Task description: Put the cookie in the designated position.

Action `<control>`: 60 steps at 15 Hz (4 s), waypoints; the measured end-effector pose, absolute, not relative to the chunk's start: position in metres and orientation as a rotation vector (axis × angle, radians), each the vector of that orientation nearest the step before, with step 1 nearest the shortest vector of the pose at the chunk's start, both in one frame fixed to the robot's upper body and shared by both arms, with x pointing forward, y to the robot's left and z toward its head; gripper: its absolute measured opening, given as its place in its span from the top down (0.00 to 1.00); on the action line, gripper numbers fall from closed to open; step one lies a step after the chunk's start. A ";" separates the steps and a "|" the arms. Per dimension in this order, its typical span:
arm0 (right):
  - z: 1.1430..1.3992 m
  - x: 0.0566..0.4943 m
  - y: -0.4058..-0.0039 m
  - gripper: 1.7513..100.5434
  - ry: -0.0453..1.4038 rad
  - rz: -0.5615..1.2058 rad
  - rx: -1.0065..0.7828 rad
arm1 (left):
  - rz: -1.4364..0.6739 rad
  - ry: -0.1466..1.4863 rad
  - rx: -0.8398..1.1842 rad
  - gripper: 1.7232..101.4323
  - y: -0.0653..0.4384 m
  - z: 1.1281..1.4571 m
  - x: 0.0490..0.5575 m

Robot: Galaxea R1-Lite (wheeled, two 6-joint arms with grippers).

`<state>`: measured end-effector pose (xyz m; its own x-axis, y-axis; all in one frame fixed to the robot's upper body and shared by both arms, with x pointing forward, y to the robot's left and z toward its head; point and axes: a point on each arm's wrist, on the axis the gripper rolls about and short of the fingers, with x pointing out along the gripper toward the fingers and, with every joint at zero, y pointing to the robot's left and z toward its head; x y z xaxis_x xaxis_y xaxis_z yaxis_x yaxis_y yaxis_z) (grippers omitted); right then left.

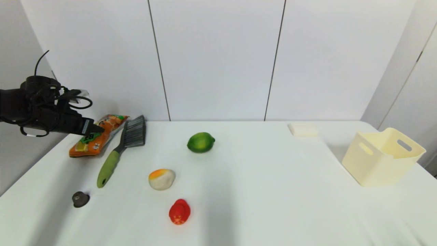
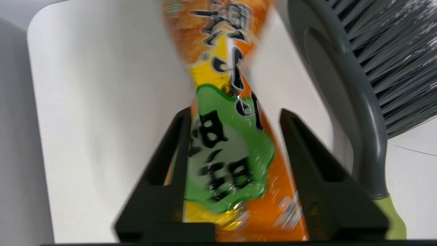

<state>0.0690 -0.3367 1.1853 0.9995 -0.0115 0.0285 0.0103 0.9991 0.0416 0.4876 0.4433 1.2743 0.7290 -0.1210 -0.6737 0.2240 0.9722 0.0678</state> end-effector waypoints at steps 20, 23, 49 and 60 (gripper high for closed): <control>1.185 0.069 -0.337 0.03 -0.028 -0.011 0.042 | -0.165 0.508 0.193 0.07 0.359 1.350 0.256; 1.185 0.069 -0.337 0.03 -0.029 -0.011 0.041 | -0.115 0.326 0.206 0.06 0.346 1.339 0.195; 1.185 0.069 -0.337 0.03 -0.029 -0.011 0.041 | 0.004 -0.005 -0.012 0.04 0.334 1.183 0.069; 1.185 0.069 -0.337 0.03 -0.028 -0.011 0.046 | 0.004 -0.004 -0.011 0.04 0.334 1.183 0.069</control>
<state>0.0690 -0.3368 1.1852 0.9995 -0.0119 0.0281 0.0106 0.9989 0.0465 0.0689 0.3336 1.1826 1.0000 0.0043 0.0045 -0.0042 0.9999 -0.0115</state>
